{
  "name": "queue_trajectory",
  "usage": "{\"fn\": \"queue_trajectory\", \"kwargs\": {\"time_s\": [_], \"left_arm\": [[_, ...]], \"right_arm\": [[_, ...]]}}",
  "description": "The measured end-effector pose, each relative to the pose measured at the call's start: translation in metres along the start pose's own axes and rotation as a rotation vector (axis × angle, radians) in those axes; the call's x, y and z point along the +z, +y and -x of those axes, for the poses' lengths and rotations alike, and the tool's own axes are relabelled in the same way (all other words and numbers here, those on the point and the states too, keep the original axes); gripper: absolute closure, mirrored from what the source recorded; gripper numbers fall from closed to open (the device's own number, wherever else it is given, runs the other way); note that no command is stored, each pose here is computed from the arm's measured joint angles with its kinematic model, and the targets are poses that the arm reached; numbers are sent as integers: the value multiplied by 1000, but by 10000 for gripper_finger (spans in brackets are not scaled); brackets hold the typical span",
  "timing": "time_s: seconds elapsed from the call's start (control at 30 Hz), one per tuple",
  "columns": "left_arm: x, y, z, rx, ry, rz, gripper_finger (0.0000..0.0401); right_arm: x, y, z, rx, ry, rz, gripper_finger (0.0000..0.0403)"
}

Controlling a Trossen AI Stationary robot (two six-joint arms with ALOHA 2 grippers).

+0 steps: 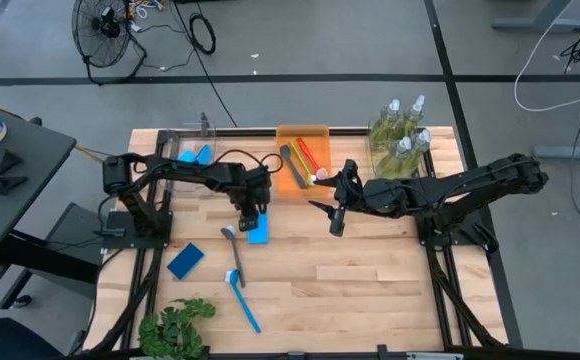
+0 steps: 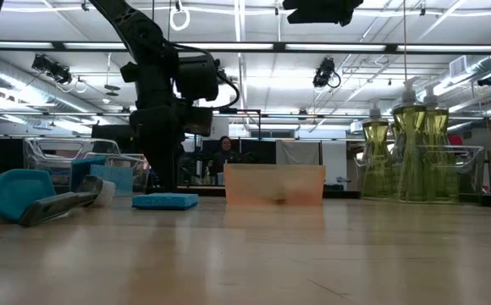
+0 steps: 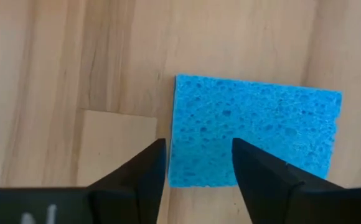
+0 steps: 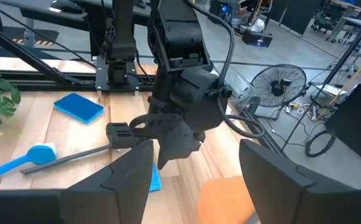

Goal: Pick & Place Kitchen Sink Supplies
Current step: Put the blue sponge into the left transparent bin

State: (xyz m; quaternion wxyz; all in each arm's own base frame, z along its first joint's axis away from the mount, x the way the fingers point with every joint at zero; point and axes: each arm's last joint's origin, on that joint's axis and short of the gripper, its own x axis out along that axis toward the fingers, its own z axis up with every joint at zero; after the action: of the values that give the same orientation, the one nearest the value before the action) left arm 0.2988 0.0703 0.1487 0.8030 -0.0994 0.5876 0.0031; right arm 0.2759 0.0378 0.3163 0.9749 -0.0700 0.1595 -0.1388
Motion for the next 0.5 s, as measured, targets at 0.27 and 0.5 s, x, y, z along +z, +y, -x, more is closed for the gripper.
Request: {"fn": "queue_trajectory", "kwargs": {"time_s": [0.27, 0.5], "left_arm": [[-1, 2, -12, -7, 36, 17, 227], [-2, 2, -12, -8, 43, 20, 272]], "right_arm": [[0, -1, 0, -4, 1, -1, 163], [0, -1, -1, -4, 1, -1, 163]]}}
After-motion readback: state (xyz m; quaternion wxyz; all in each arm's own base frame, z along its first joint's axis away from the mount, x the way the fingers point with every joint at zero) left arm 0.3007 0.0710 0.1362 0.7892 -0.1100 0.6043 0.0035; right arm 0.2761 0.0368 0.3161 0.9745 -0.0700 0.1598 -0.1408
